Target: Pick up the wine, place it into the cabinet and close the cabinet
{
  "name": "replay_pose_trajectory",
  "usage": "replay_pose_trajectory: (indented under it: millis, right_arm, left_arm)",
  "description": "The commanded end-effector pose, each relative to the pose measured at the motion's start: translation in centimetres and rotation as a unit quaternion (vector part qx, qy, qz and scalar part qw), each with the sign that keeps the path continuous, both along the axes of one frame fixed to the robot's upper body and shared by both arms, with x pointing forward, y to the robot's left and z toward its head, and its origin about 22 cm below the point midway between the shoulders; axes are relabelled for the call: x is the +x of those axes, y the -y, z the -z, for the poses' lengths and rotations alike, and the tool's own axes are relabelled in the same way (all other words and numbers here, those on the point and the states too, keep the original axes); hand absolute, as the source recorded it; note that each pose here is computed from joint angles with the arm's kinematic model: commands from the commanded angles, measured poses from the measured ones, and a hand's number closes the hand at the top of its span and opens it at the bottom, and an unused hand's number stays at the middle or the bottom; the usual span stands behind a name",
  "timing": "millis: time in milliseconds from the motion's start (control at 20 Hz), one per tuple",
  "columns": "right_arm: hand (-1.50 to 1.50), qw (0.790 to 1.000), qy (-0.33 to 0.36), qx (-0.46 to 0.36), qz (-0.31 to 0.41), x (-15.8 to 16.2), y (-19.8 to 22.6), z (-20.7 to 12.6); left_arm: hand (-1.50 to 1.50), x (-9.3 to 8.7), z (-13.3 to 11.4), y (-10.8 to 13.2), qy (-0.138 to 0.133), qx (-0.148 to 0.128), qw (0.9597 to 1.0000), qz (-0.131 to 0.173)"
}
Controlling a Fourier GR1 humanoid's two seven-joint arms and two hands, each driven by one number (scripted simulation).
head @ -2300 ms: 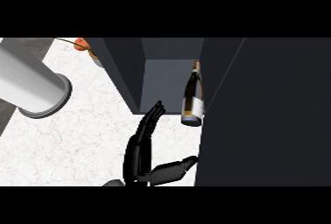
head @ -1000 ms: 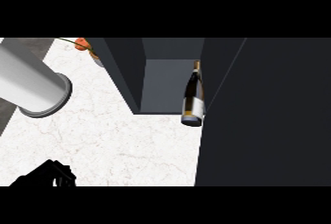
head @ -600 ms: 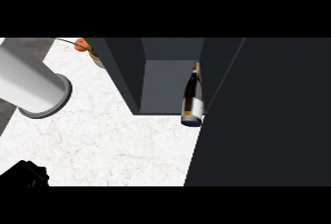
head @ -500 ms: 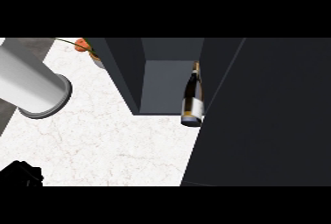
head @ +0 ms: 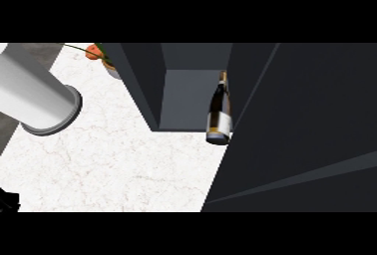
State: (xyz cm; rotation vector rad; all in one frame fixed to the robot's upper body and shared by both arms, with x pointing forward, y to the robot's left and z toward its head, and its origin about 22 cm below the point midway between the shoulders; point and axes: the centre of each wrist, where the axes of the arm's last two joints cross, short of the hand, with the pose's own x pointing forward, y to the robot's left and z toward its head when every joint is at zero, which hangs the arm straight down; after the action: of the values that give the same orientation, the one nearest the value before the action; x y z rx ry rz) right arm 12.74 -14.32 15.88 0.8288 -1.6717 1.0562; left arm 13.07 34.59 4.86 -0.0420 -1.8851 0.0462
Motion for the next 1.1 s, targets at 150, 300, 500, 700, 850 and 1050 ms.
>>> replay_pose_trajectory:
  millis: [150, 300, 500, 700, 850, 1050]
  right_arm:
    - [1.50, 0.999, -0.011, 0.033, -0.029, -1.5, -5.0, -0.2]
    - [1.50, 0.999, -0.013, 0.029, -0.028, -1.7, -5.2, -0.3]
    - [1.50, 1.000, -0.004, 0.018, -0.024, -0.6, -5.8, 0.1]
    - [1.50, 0.999, -0.016, 0.031, -0.023, -0.1, -5.7, 0.2]
    - [1.50, 0.999, -0.007, 0.040, -0.020, 0.3, -5.7, 0.1]
    - [1.50, 0.998, -0.041, 0.055, 0.003, 0.8, -5.2, 0.8]
  left_arm:
    - [1.50, -0.1, -0.2, -1.3, 0.000, -0.008, 0.9999, 0.007]
    - [1.50, -0.4, -0.3, -1.6, -0.007, -0.014, 0.9997, 0.020]
    - [1.50, -0.3, -0.8, -2.0, 0.008, -0.007, 0.9996, 0.027]
    - [1.50, -0.2, -0.8, -2.3, 0.003, -0.010, 0.9994, 0.032]
    - [1.50, 0.0, -0.8, -2.4, 0.009, -0.016, 0.9990, 0.041]
    - [1.50, -0.2, -0.7, -2.7, 0.003, -0.013, 0.9991, 0.040]
